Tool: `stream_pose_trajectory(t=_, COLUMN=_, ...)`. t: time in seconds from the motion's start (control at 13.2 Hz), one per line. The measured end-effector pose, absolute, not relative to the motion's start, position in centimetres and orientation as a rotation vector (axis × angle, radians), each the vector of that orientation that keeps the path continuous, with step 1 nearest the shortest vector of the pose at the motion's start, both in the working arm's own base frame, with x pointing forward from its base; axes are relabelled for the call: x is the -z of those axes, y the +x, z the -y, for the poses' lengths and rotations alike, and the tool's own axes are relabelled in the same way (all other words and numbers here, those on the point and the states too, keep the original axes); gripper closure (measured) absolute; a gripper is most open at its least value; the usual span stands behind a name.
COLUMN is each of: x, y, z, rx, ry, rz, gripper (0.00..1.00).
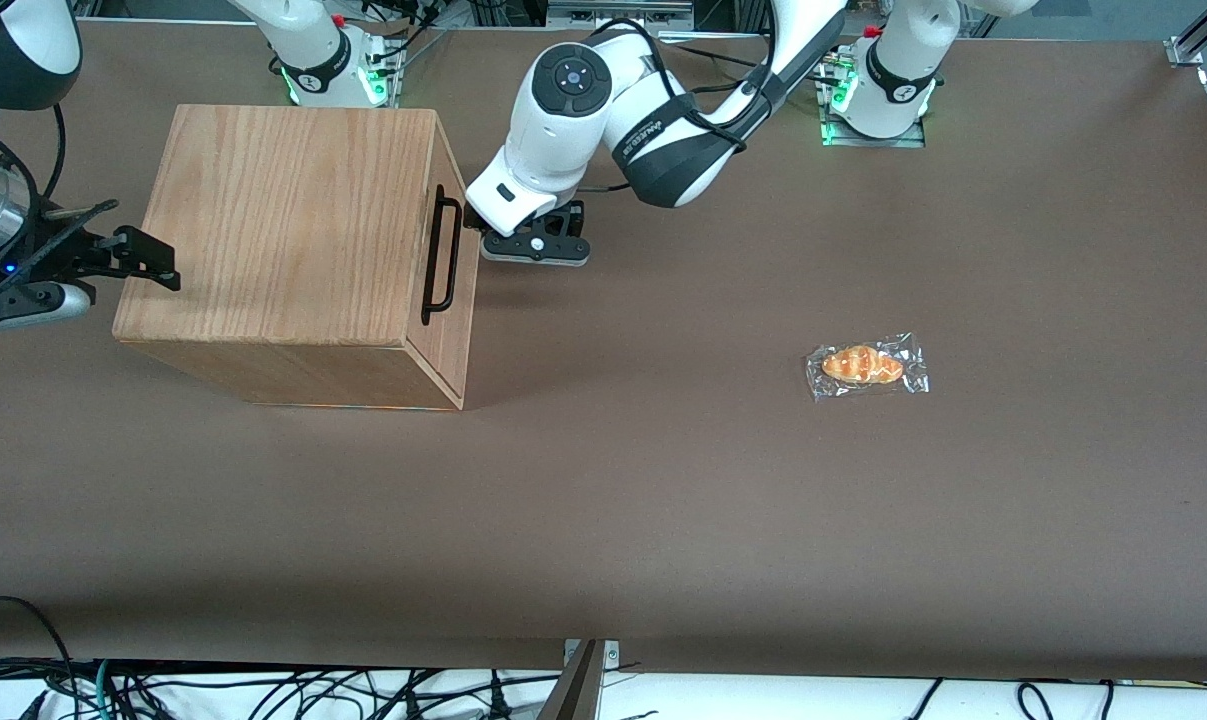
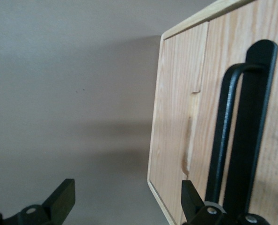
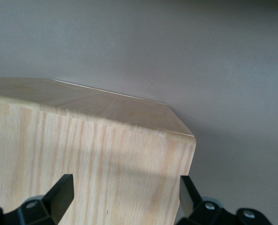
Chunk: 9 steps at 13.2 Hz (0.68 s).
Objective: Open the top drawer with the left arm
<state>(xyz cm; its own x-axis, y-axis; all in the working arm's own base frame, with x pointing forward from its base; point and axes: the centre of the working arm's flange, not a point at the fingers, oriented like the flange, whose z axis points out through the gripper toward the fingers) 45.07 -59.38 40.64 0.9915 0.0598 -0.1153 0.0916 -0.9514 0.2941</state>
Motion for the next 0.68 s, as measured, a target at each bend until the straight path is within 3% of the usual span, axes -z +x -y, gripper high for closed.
stream_pose_trajectory(t=0.68, x=-41.13, y=45.36, z=59.98, rx=0.170, ry=2.791, rz=-0.167, gripper=0.00)
